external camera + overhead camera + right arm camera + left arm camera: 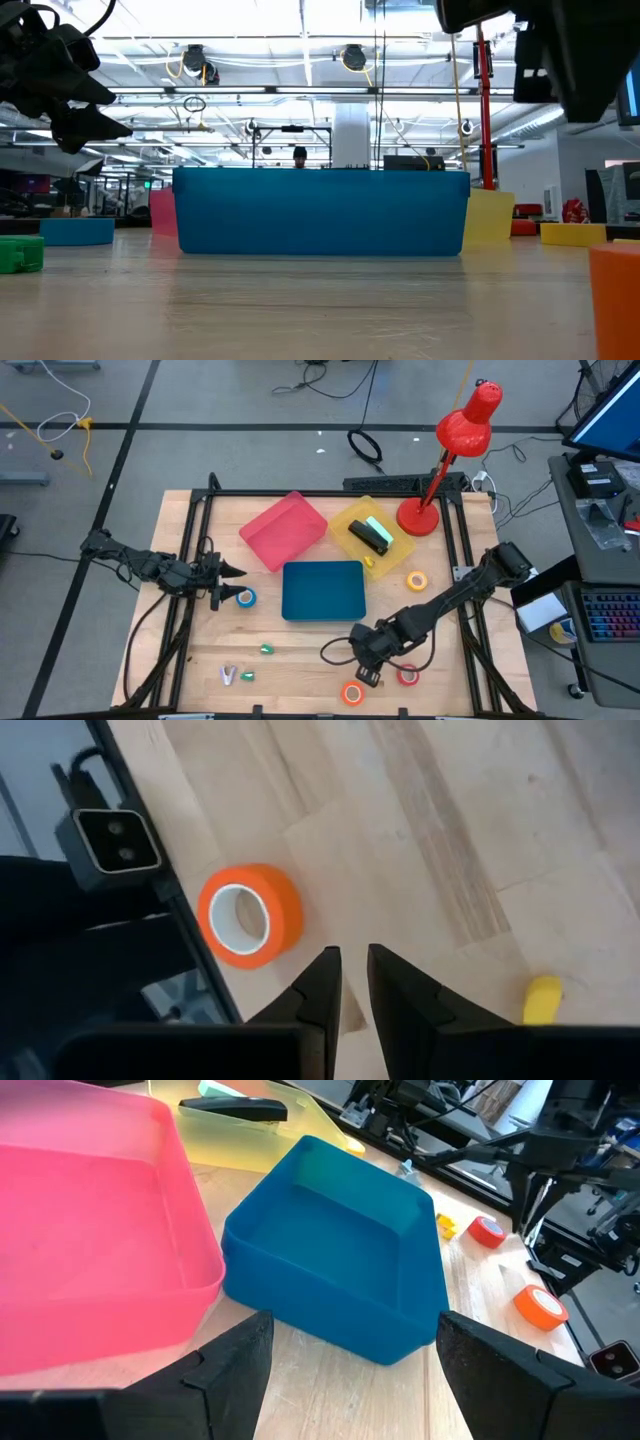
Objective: Pick and place Stapler, Stapler remover, tape
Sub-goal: Put the yellow stapler into the yellow bin, then put the top green stapler into the yellow bin
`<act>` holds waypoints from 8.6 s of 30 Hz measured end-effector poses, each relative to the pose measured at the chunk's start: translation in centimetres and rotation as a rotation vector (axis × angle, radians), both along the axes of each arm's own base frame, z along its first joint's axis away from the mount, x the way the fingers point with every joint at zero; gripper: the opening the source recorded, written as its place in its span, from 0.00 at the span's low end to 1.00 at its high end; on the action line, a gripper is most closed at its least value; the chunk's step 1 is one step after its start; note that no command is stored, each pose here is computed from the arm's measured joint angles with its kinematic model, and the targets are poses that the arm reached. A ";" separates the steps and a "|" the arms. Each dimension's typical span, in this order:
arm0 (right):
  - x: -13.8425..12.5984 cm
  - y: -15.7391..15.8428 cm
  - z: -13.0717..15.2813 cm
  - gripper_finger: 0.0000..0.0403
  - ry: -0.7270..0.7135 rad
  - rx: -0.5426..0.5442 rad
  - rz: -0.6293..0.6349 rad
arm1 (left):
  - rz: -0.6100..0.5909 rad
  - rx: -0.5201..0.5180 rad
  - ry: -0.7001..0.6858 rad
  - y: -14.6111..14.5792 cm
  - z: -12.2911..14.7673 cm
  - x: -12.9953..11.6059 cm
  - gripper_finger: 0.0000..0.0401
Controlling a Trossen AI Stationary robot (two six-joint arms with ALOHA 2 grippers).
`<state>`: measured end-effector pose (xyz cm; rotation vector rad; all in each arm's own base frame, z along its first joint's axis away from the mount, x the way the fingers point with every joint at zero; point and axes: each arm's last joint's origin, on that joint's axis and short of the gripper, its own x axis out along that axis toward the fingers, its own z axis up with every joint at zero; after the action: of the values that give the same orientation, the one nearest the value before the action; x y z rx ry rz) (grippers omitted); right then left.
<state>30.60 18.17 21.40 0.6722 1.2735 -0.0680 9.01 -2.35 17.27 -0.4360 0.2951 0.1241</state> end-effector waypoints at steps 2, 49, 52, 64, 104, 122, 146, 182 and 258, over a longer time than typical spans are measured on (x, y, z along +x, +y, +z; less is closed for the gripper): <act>0.0 0.0 0.0 0.12 -0.001 -0.002 0.002 | 0.000 0.000 0.000 0.0 0.0 0.0 0.68; -4.0 -4.2 -7.5 0.83 0.415 0.066 -0.301 | -0.002 0.012 0.000 0.0 0.0 0.0 0.68; -3.8 -4.5 -7.5 0.83 0.416 0.072 -0.308 | -0.002 0.013 -0.001 0.0 0.0 0.0 0.68; -3.2 -5.4 -7.6 0.80 0.392 0.081 -0.341 | -0.003 0.020 0.000 0.0 0.0 0.0 0.68; -5.2 -10.7 0.3 0.12 0.090 -0.052 -0.502 | 0.029 0.032 -0.004 0.1 0.0 0.0 0.68; -5.7 -25.3 4.4 0.12 -0.244 -0.312 -0.632 | 0.088 -0.004 -0.022 0.2 0.1 0.0 0.68; -3.3 -26.8 -3.3 0.13 0.059 -0.275 -0.466 | 0.119 0.008 -0.025 0.3 0.1 0.0 0.68; -9.2 -19.3 6.4 0.37 -0.623 -0.318 -0.387 | 0.120 -0.043 -0.060 0.3 0.4 0.1 0.68; -17.9 -17.8 -4.9 0.33 -1.158 -0.599 -0.252 | -0.146 -0.177 1.041 -14.0 1.3 14.7 0.68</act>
<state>12.73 0.37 16.50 0.2376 0.0222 -0.2189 23.68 -16.32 18.52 -0.4952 1.3661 0.1759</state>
